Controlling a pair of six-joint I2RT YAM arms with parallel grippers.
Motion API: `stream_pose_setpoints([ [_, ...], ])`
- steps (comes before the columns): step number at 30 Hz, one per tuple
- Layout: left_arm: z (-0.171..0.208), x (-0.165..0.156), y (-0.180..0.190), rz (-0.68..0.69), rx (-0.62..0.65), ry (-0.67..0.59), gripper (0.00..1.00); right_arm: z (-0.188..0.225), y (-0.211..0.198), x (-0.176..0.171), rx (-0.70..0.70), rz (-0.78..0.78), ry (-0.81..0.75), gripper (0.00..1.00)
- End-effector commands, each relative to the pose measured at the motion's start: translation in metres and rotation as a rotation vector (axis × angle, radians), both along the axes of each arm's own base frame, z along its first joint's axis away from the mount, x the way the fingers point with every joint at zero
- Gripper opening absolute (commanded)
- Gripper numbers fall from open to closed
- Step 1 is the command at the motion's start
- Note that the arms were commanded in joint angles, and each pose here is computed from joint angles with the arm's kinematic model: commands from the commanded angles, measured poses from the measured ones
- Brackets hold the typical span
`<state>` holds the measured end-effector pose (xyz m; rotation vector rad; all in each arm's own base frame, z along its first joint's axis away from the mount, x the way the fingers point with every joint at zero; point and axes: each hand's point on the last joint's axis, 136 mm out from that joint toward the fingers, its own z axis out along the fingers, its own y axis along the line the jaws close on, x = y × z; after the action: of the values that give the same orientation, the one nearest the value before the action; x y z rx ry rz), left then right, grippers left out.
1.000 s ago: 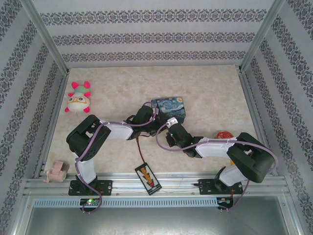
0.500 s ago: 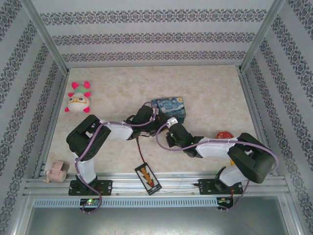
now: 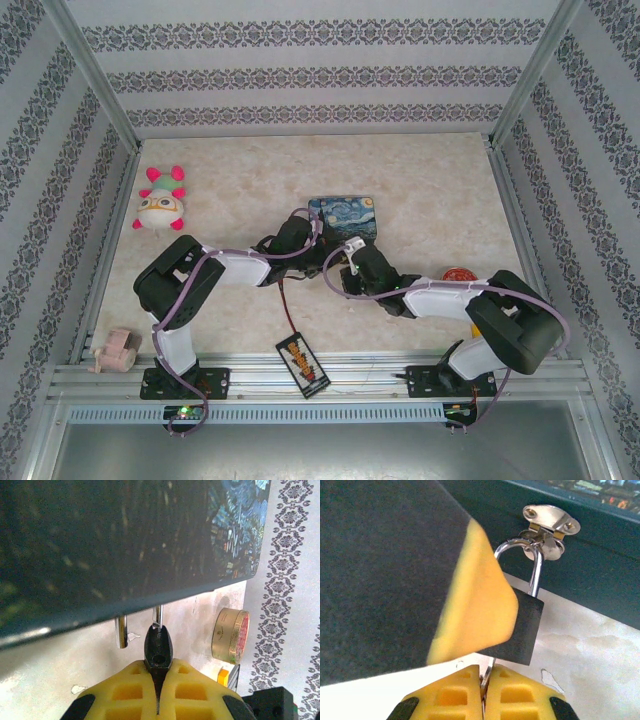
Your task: Unlock a padlock with a key
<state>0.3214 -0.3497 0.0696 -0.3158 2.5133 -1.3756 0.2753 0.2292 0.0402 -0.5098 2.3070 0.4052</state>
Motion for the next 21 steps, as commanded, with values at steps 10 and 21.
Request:
stream_pose_setpoints([
  [10, 0.023, -0.002, 0.001, -0.018, -0.047, -0.051, 0.20, 0.010, -0.016, -0.001, 0.178, -0.071, 0.103, 0.00],
  [21, 0.034, -0.002, 0.010, -0.003, -0.009, -0.095, 0.61, 0.000, -0.020, 0.002, 0.170, -0.116, 0.139, 0.00],
])
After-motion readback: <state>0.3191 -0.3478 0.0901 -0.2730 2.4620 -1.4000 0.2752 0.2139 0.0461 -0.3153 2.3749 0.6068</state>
